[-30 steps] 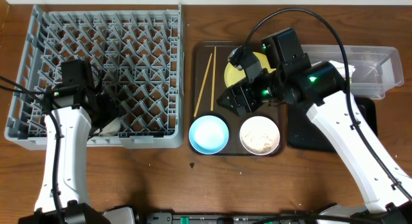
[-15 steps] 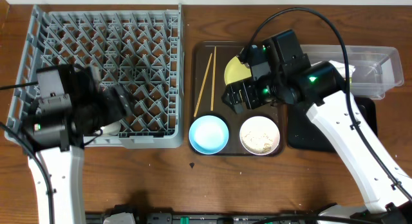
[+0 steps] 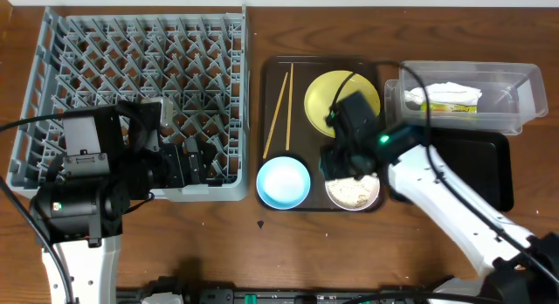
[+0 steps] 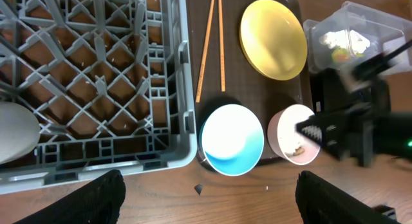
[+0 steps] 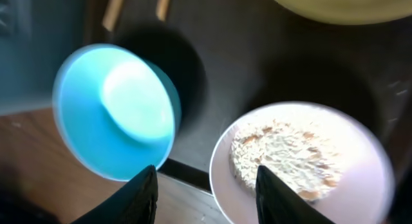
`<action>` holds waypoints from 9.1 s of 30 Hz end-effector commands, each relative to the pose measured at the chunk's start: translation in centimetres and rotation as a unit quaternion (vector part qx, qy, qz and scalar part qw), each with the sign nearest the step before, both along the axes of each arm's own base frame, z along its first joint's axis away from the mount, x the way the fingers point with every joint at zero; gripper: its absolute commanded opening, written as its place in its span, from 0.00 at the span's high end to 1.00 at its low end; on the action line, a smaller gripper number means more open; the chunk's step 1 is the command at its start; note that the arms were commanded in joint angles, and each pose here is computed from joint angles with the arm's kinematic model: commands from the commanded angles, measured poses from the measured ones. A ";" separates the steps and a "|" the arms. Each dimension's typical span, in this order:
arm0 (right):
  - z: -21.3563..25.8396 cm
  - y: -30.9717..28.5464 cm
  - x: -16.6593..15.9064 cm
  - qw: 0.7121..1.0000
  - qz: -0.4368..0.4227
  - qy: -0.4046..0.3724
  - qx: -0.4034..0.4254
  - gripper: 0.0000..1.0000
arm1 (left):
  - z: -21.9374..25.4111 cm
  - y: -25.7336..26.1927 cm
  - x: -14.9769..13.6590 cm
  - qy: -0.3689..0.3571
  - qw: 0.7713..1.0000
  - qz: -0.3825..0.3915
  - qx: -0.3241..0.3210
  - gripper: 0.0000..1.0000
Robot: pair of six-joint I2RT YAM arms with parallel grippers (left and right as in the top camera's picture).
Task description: Sort waste into correct bins and load items into the dishwasher
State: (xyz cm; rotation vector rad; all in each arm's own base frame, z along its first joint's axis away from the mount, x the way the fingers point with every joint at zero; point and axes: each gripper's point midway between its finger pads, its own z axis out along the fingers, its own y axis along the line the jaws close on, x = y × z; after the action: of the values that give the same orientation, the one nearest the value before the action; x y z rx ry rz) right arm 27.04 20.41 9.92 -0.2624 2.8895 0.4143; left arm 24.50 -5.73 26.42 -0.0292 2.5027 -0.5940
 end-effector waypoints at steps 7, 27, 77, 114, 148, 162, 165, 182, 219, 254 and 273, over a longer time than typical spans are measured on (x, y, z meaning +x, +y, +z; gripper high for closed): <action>-4.8 -0.4 -0.8 0.999 -0.031 0.007 -0.019 0.54 | 0.6 -0.3 0.0 -0.013 1.000 -0.015 0.000 0.15; -5.1 -4.3 1.2 0.989 -0.058 -0.014 -0.132 0.72 | 0.4 -0.3 -0.4 -0.003 1.000 -0.015 -0.001 0.14; 6.1 -10.4 4.3 0.948 -0.120 0.021 0.295 0.99 | 0.3 -0.4 -0.6 0.002 1.000 -0.014 -0.001 0.00; 4.7 -22.3 4.1 0.837 -0.204 -0.138 0.489 0.99 | 0.3 -0.4 -0.6 0.002 1.000 -0.014 -0.001 0.01; 5.1 -21.2 4.0 0.837 -0.180 -0.139 0.498 0.99 | 0.3 -0.3 -0.6 0.002 1.000 -0.014 -0.001 0.01; 8.1 -20.3 3.6 0.810 -0.111 -0.193 0.543 0.99 | 0.3 -0.3 -0.5 0.003 1.000 -0.014 -0.001 0.01; 8.3 -19.6 3.5 0.814 -0.108 -0.181 0.542 0.99 | 0.3 -0.3 -0.5 0.002 1.000 -0.014 -0.001 0.01; 2.1 -4.5 0.6 0.986 0.043 -0.150 0.057 0.99 | 0.3 -0.3 -0.5 0.002 1.000 -0.014 -0.001 0.01; 12.2 -9.8 4.9 0.964 -0.127 -0.202 0.118 0.37 | -1.5 -8.1 5.3 0.025 0.997 -0.069 0.036 0.03; 10.3 -10.2 2.7 0.975 -0.132 -0.141 0.107 0.38 | -26.6 -17.4 17.5 0.105 0.967 -0.095 0.213 0.66; 10.3 -10.2 2.6 0.975 -0.134 -0.139 0.108 0.42 | -19.1 -17.7 17.8 0.081 0.982 -0.085 0.147 0.92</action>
State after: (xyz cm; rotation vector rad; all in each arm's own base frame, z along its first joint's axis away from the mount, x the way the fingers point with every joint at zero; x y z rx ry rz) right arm 29.64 10.30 19.95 0.0756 2.5370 0.5695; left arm 40.62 -22.81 1.29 0.3144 2.8593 -0.1670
